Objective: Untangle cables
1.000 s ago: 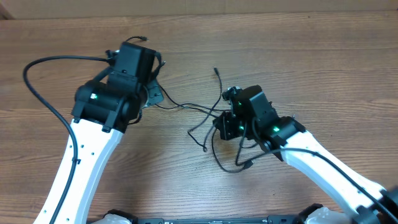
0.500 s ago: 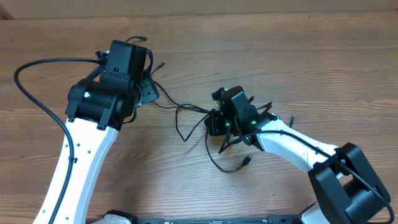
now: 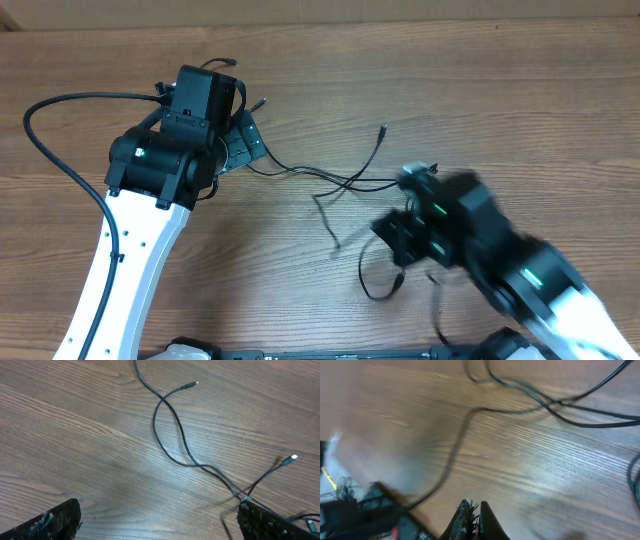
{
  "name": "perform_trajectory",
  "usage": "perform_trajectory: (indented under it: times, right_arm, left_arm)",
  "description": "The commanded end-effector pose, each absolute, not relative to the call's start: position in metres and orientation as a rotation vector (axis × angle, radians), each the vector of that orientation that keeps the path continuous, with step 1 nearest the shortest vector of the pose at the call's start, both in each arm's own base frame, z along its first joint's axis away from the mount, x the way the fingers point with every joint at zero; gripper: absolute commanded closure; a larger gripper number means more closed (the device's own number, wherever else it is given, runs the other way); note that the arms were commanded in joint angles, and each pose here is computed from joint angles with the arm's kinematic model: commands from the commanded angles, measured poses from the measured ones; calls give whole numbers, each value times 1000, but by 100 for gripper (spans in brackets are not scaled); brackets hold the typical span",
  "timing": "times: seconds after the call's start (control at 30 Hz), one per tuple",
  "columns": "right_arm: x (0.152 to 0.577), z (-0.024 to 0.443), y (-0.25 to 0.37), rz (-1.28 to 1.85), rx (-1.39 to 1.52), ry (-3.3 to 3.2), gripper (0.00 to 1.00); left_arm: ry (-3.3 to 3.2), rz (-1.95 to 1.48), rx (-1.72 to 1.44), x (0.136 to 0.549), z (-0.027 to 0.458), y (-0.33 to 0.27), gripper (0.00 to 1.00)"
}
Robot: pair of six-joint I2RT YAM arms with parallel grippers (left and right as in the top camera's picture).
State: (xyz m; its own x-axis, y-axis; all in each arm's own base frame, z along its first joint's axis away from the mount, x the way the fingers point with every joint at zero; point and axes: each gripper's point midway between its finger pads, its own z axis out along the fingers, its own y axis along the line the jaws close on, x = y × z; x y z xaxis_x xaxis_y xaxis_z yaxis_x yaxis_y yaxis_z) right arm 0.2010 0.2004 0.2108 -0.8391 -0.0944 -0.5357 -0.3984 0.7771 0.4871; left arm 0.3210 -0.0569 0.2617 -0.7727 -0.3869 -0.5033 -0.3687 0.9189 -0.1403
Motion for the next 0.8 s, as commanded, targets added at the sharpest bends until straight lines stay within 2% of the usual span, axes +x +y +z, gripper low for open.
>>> perform_trajectory:
  times: [0.0, 0.1, 0.2, 0.6, 0.67, 0.77]
  right_arm:
    - [169, 257, 181, 883, -405, 2307, 96]
    - [146, 278, 159, 883, -391, 2204, 96]
    - [142, 283, 140, 817, -327, 2164, 96]
    - [191, 228, 154, 614, -293, 2409, 96]
    - [196, 230, 158, 614, -293, 2409, 96]
    - [202, 259, 162, 649, -298, 2314, 96]
  left_arm:
    - [2513, -29, -547, 319, 268, -51, 0]
    - [2529, -19, -548, 316, 266, -50, 0]
    - [2535, -15, -548, 315, 266, -50, 0]
    - [2535, -15, -548, 315, 266, -50, 1]
    - [2534, -15, -548, 315, 266, -50, 1]
    - [2534, -15, -548, 315, 266, -50, 0]
